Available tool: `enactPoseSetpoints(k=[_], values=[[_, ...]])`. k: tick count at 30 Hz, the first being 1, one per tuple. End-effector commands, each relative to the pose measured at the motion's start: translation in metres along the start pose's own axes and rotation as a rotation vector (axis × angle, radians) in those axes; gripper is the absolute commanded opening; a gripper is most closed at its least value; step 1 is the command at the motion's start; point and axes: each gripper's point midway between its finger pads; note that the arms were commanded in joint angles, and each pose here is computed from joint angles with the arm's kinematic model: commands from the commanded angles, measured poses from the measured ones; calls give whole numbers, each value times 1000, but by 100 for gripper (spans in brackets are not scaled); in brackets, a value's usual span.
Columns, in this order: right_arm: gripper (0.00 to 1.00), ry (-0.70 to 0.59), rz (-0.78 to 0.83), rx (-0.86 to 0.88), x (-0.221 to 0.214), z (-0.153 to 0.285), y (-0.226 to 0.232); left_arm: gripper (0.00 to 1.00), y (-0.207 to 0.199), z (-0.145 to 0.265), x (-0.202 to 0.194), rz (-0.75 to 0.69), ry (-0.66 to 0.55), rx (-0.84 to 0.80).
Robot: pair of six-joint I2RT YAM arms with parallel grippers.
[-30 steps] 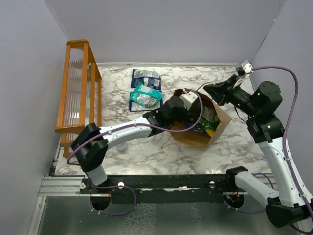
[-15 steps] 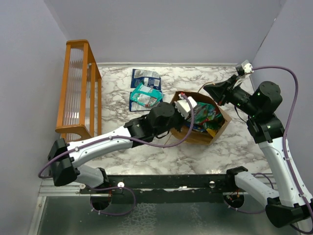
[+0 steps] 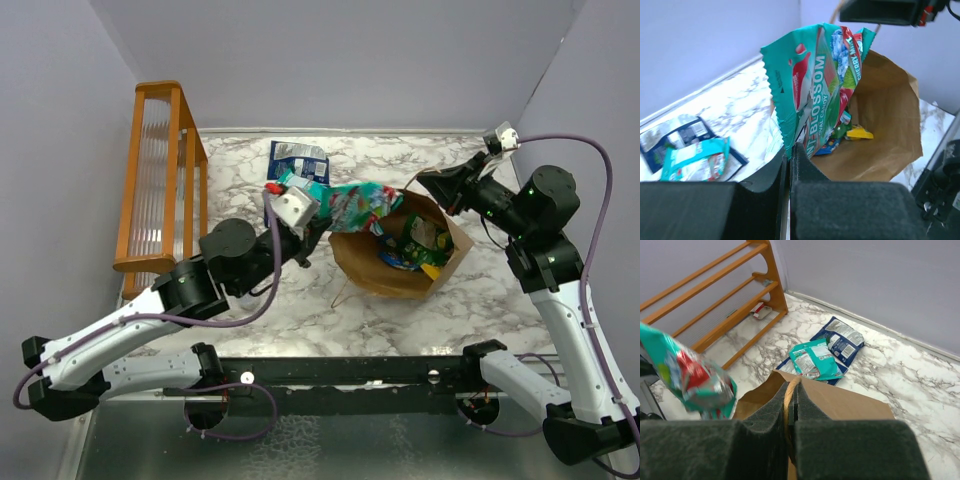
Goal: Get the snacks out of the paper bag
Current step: Place the snack at the center of the board.
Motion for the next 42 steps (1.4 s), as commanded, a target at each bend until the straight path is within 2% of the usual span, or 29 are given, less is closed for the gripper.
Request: enactPoseSetpoints(k=[1, 4, 9, 12, 18, 24, 27, 31, 34, 38, 42], values=[[1, -42, 39, -4, 19, 5, 1, 0, 38, 40, 45, 51, -127, 193], [1, -40, 37, 1, 18, 4, 2, 0, 65, 55, 51, 74, -154, 349], [1, -40, 39, 2, 19, 4, 2, 0, 105, 58, 35, 13, -59, 648], [1, -37, 40, -6, 17, 4, 1, 0, 115, 53, 29, 7, -36, 723], [1, -39, 38, -2, 17, 4, 1, 0, 142, 40, 7, 124, -43, 743], [1, -40, 32, 5, 15, 4, 3, 0, 178, 11, -53, 207, 126, 756], [1, -44, 32, 2, 16, 4, 3, 0, 196, -6, -77, 331, 185, 711], [1, -50, 38, 1, 21, 6, 3, 0, 215, -36, -78, 472, 152, 606], [1, -57, 40, -1, 24, 7, 4, 0, 232, -62, -85, 579, 182, 558], [1, -56, 43, -5, 26, 9, 4, 0, 241, -102, -86, 646, 205, 462], [1, -53, 39, -5, 23, 9, 4, 0, 259, -134, -94, 696, 219, 442]])
Point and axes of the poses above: each gripper's point midway between its finger pads, its own z axis back along the fingers, its own y axis along the line the jaws close on, x = y × z, and after that the axes turned 10 degrees about z, right-handed
